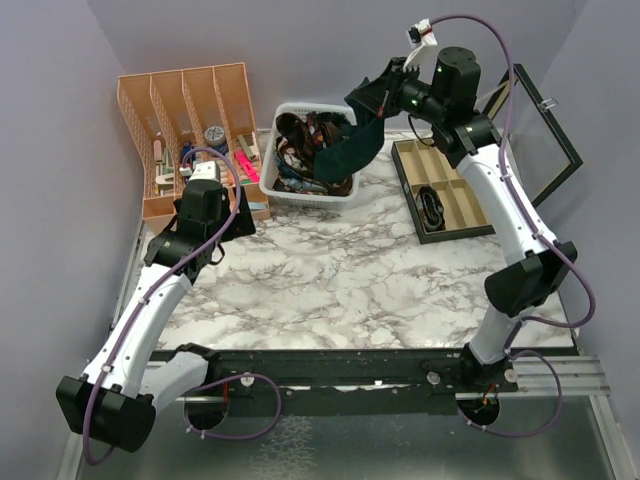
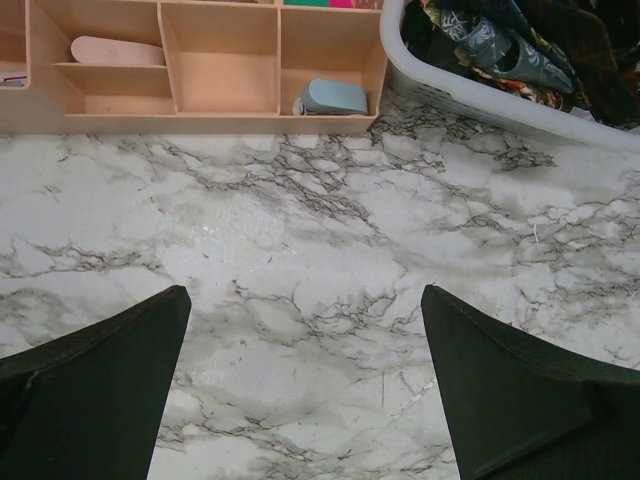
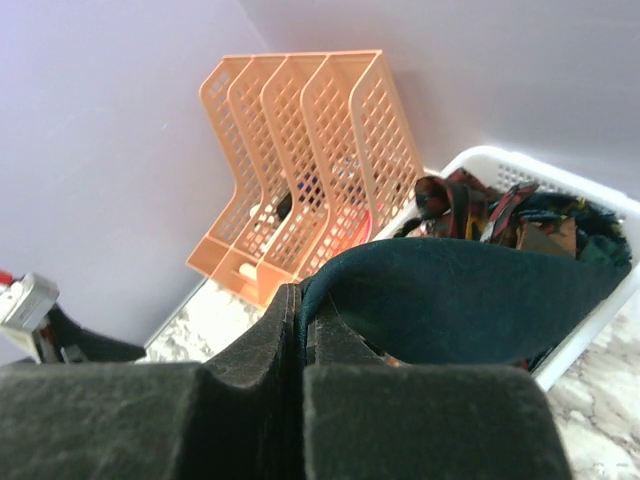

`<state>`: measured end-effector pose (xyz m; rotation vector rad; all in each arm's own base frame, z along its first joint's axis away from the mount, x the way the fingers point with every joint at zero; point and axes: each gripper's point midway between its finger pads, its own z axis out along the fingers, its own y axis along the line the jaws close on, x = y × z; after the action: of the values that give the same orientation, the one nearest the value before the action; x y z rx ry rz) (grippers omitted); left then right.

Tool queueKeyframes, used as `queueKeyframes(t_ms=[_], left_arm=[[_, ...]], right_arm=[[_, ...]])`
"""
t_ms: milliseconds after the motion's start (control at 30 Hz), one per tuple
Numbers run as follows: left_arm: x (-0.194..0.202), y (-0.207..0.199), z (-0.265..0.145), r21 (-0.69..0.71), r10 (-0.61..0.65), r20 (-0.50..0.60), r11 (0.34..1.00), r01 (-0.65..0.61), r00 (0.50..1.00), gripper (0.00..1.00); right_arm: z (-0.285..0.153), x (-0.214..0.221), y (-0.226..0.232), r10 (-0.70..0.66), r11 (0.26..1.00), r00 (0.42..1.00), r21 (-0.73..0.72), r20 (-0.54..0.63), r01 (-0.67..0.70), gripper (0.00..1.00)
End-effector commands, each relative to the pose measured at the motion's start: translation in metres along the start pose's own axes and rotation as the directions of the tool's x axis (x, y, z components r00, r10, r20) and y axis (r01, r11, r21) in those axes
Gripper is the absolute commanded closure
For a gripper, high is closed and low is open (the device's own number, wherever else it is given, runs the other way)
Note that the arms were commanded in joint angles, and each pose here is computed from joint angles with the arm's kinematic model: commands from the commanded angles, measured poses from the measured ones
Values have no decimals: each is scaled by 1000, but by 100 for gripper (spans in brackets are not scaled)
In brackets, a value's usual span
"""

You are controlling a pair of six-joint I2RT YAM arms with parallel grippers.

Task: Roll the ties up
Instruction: Flatten out the tie at the center of the board.

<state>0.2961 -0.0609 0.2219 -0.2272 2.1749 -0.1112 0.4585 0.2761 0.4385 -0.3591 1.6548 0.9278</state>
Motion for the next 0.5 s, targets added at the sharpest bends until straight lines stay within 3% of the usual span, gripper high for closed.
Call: queueKeyframes(t_ms=[0, 200, 367, 467], left_arm=[[6, 4, -4, -5, -24, -9, 1000, 24, 1000, 1], [16, 6, -3, -4, -53, -20, 999, 53, 998, 1], [31, 2, 0, 28, -85, -43, 996, 87, 995, 1], [42, -11, -2, 114, -107, -60, 987, 113, 992, 1]], right_arm=[[-38, -25, 45, -44, 994, 998, -100, 48, 48, 100], [-109, -1, 74, -25, 992, 996, -120, 83, 35, 100], [-151, 101, 58, 145, 986, 989, -84, 5, -144, 99], [-167, 177, 46, 278, 957, 957, -66, -79, -284, 100]])
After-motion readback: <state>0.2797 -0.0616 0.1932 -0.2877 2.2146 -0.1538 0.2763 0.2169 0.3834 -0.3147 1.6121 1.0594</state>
